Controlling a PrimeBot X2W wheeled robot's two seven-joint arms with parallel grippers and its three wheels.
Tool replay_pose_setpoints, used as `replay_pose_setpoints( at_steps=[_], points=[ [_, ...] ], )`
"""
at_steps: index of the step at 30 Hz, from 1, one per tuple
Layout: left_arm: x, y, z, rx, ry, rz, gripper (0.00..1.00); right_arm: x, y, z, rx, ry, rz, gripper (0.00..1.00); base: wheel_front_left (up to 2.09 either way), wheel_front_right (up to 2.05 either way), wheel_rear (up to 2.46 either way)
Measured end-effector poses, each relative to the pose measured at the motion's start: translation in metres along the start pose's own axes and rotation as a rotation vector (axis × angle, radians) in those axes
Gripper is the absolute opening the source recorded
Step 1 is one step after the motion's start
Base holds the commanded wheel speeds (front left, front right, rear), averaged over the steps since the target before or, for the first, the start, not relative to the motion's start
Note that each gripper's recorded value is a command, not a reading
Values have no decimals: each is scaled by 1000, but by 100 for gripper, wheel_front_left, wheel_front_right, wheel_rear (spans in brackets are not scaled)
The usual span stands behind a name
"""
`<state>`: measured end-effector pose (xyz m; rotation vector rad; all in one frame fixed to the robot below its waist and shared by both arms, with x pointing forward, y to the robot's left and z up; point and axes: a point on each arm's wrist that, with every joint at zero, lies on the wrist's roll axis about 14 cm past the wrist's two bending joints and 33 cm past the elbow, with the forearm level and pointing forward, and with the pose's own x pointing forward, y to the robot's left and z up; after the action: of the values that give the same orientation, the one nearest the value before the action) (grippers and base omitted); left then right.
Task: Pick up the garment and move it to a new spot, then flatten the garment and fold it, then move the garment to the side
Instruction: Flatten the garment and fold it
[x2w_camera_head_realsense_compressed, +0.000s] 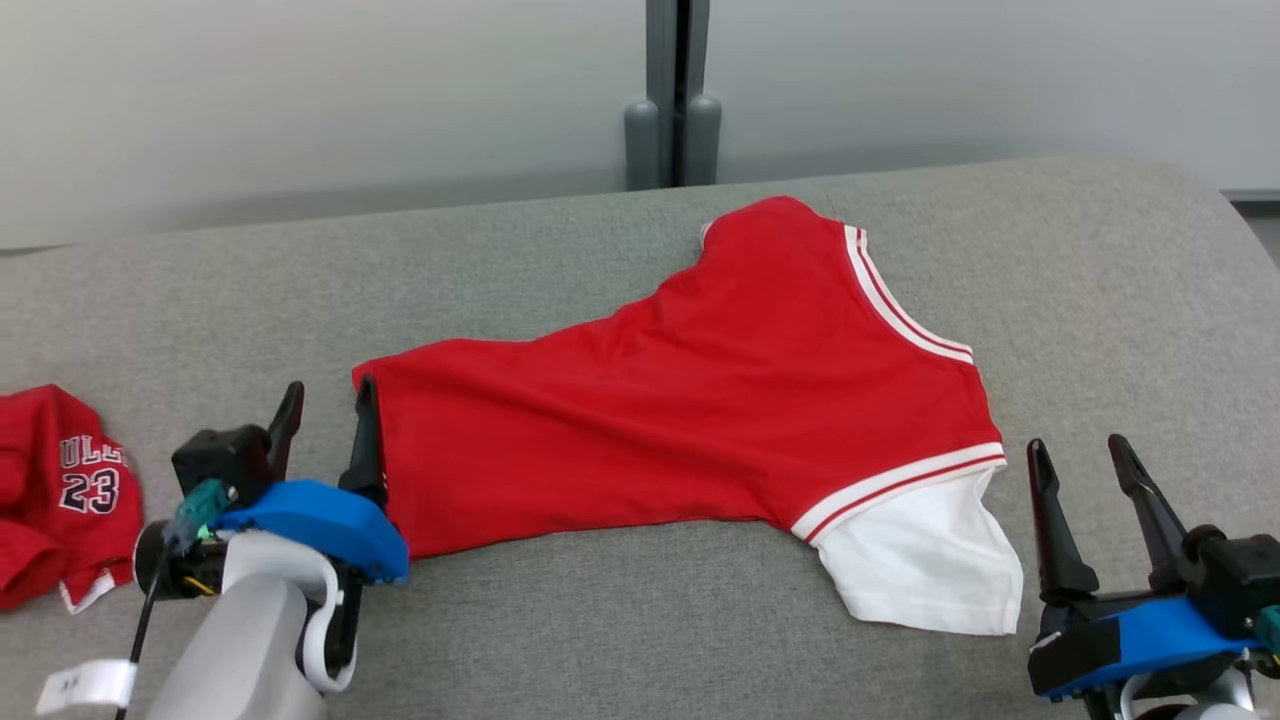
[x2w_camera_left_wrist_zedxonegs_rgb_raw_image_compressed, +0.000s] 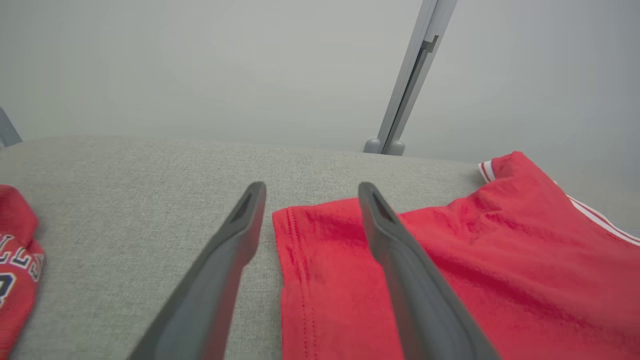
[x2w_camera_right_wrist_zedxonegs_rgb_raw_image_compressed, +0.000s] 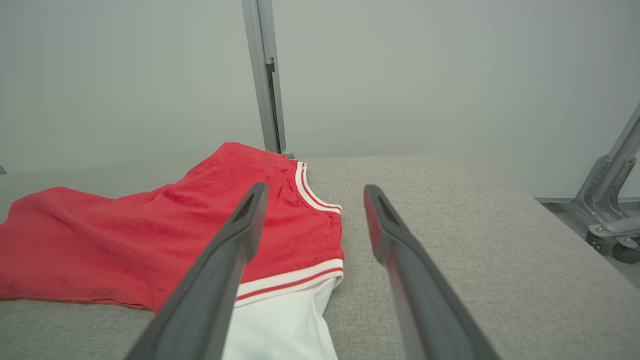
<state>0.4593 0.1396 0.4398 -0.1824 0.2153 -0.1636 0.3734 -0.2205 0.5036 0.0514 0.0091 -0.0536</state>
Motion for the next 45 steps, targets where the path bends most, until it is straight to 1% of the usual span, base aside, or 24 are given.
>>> replay_pose_setpoints(
  at_steps=[2, 5, 7, 13, 19, 28, 45],
  points=[
    [-11, -1, 8, 1, -39, -4, 100, -2, 1, 4, 0, -8, 3, 100, 0, 0, 0],
    [-27, -2, 37, -18, -153, 2, 100, -3, 1, 6, -1, -14, 4, 100, 0, 0, 0],
    [-43, -4, 47, -31, -208, 2, 100, -5, 2, 7, -2, -14, 7, 100, 0, 0, 0],
    [-84, 3, 42, -49, -246, 38, 100, -7, 8, 7, 2, -10, 26, 100, 0, 0, 0],
    [-115, 18, 22, -45, -216, 97, 100, -14, 14, 3, 5, 9, 47, 100, 0, 0, 0],
    [-123, 24, 7, -22, -171, 102, 100, -21, 13, -7, 8, 46, 43, 100, 0, 0, 0],
    [-119, 16, 1, -44, -149, 86, 100, -21, 13, -10, 15, 54, 43, 100, 0, 0, 0]
  ],
)
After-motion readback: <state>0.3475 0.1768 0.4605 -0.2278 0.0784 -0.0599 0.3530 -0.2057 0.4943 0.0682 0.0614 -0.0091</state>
